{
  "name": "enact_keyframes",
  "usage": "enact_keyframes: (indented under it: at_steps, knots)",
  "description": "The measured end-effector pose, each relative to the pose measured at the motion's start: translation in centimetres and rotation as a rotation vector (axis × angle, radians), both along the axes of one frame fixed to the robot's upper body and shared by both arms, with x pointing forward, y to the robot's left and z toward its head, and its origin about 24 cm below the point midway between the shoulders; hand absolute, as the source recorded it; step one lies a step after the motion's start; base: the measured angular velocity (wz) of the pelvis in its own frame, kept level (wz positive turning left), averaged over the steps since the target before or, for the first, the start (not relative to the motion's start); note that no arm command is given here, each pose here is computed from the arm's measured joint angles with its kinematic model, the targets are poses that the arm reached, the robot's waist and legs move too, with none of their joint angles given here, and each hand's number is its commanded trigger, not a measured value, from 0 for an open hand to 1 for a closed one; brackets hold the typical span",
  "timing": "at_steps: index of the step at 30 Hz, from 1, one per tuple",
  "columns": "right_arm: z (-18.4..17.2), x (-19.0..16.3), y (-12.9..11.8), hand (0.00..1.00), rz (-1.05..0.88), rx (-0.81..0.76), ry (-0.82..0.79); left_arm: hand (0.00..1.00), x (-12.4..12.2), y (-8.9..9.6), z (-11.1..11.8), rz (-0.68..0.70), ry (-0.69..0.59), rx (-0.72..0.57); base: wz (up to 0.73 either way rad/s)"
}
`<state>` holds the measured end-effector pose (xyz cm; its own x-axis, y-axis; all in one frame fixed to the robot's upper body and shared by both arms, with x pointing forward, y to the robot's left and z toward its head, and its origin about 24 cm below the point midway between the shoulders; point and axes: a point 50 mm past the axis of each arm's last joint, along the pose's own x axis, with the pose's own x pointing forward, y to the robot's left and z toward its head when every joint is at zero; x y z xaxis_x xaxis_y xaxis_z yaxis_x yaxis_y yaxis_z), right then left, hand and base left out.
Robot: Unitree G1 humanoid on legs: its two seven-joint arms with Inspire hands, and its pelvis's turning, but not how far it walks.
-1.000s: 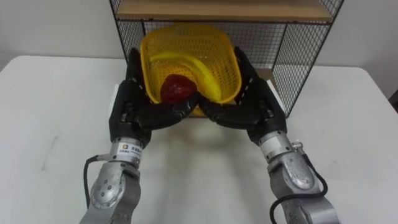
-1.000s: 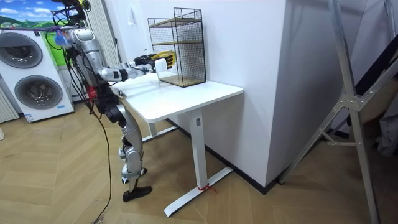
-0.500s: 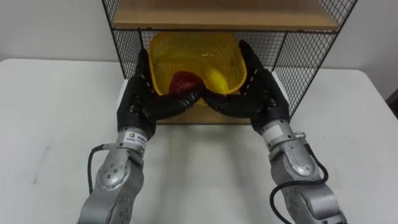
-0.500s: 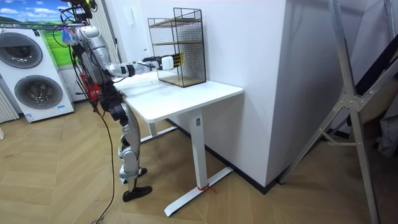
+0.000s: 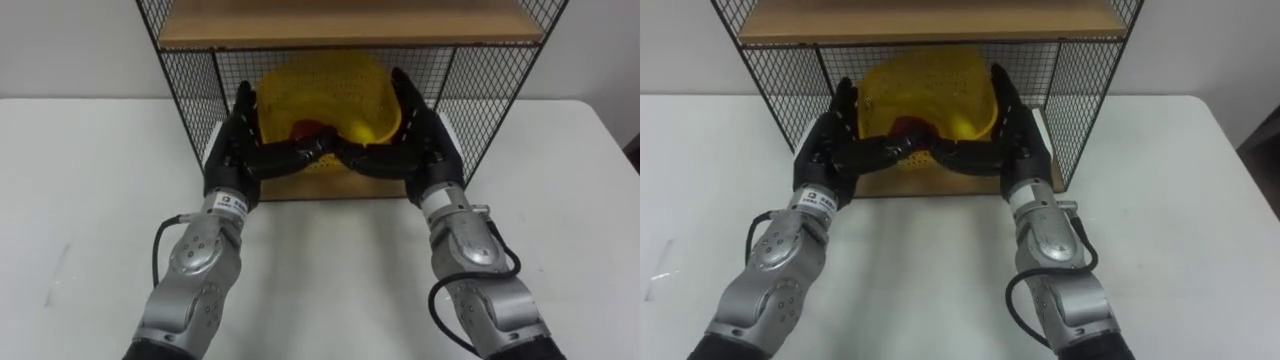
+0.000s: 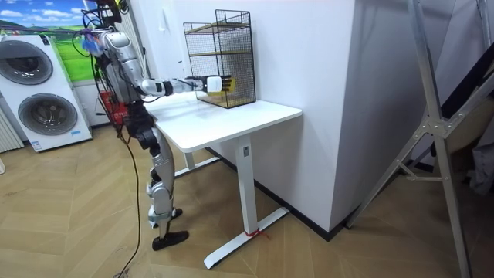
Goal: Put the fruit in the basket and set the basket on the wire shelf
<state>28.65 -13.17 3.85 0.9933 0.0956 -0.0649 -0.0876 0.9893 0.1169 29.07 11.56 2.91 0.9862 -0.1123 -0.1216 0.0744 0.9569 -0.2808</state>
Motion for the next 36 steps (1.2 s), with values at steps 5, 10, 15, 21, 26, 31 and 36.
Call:
enact_keyframes:
  at_steps: [5, 10, 15, 21, 26, 31, 36]
  knots:
    - [-0.8, 0.4, 0.0, 0.00, 0.003, -0.051, 0.055, 0.00, 0.3, 0.0, -0.8, -0.007, 0.067, 0.007, -0.05]
    - [-1.1, 1.4, 0.1, 0.00, 0.005, -0.085, 0.097, 0.00, 0.9, -0.1, -1.2, -0.014, 0.117, 0.028, -0.02]
    - [-1.8, 1.3, 0.0, 0.00, -0.009, -0.127, 0.142, 0.00, 0.8, 0.2, -2.0, -0.016, 0.166, 0.050, 0.00]
    - [-2.9, 1.0, -0.5, 0.00, -0.014, -0.112, 0.203, 0.00, 0.6, 1.3, -3.1, 0.012, 0.214, 0.066, 0.00]
    - [-3.2, 0.8, -1.2, 0.00, -0.006, -0.133, 0.209, 0.00, 0.6, 3.1, -3.6, 0.046, 0.232, 0.070, 0.00]
    - [-3.8, 0.2, -2.7, 0.00, -0.046, -0.139, 0.232, 0.00, 0.2, 3.7, -4.0, 0.049, 0.243, 0.085, 0.00]
    - [-3.7, 0.3, -4.0, 0.00, -0.088, -0.144, 0.229, 0.00, 0.1, 4.5, -4.1, 0.078, 0.249, 0.081, -0.05]
